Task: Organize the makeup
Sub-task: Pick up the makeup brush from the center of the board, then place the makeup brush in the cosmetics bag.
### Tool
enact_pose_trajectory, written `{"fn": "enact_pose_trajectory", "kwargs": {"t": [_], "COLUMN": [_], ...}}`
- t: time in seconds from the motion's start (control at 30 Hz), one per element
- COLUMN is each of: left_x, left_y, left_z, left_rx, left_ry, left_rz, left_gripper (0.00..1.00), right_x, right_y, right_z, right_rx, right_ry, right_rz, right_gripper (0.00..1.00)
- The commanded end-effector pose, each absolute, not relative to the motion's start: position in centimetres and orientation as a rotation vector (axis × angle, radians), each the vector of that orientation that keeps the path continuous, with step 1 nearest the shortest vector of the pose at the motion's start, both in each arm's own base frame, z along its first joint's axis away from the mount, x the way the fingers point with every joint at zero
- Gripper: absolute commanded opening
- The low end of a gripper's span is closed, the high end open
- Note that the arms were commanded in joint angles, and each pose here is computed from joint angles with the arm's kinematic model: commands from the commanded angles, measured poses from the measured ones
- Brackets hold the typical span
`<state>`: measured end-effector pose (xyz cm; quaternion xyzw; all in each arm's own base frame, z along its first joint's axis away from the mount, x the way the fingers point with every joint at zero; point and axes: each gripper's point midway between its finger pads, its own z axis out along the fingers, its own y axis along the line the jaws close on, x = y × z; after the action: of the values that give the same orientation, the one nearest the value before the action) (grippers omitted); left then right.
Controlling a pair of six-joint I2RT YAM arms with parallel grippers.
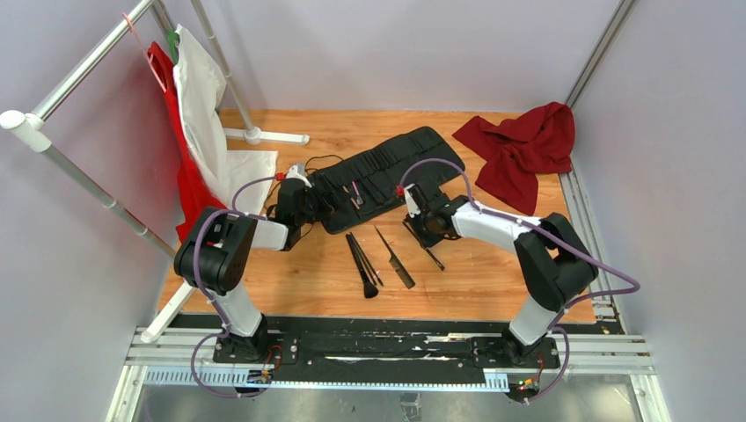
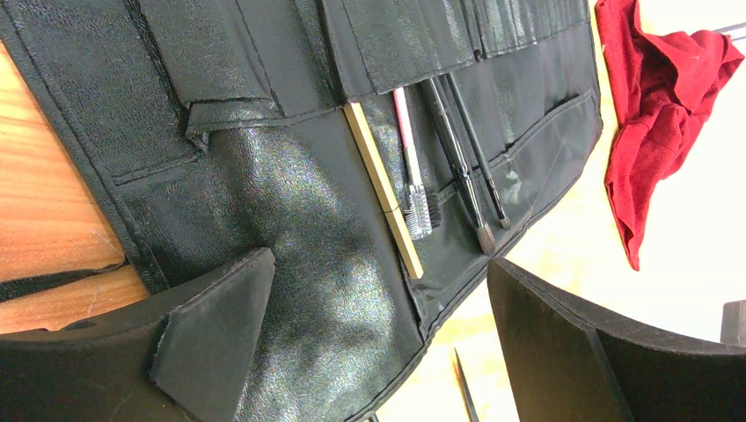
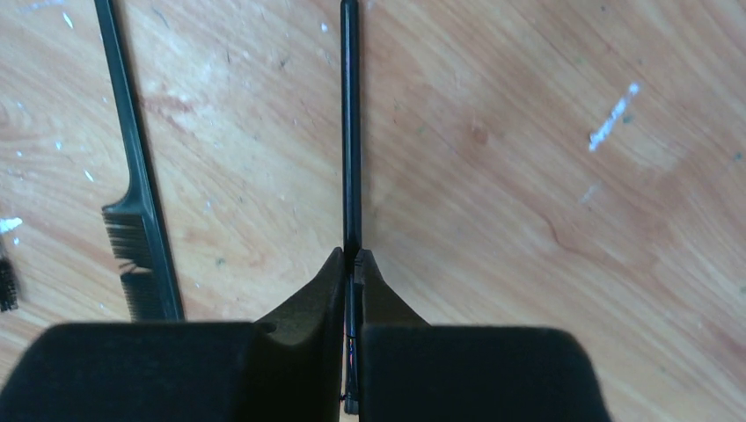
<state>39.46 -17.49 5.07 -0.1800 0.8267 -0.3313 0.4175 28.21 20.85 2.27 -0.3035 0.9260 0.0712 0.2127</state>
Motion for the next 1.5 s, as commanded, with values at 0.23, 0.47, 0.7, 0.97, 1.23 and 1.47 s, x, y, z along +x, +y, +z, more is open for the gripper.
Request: {"fn": "enact_pose_trajectory", "kwargs": {"t": [0.23,0.47,0.7,0.97,1.23,1.47], "left_x": [38.1,38.2,38.2,38.2,38.1,38.2], "left_y": [-17.4,-17.5,-17.6,-17.7,-17.7,-17.7], "left_z": [2.6,2.7,2.7,2.7,2.6,2.5], "left_rx": [-0.469,-0.469,-0.469,-0.468,-0.469,-0.469], "left_ry": [2.167,2.163,2.163,2.162,2.164,2.165], "left_rz": [-0.799,-0.806,-0.811,-0.817,-0.818,-0.818], "left_gripper": [0.98,0.98,0.98,0.98,0.98,0.98], "right_x": [28.0,31.4,36.0,40.2,42.8,44.2], "right_y": [20.0,22.2,25.8,28.2,28.5,28.1], "right_z": [6.0,7.8,8.1,7.0,6.6,6.3], "right_rx": [-0.838,-0.838,-0.851,-0.873,-0.882,-0.882], "right_ry": [2.528,2.476,2.454,2.459,2.461,2.457], "right_rz": [0.13,0.127,0.162,0.18,0.173,0.164], "right_gripper": [0.01,0.01,0.01,0.01,0.01,0.01]}}
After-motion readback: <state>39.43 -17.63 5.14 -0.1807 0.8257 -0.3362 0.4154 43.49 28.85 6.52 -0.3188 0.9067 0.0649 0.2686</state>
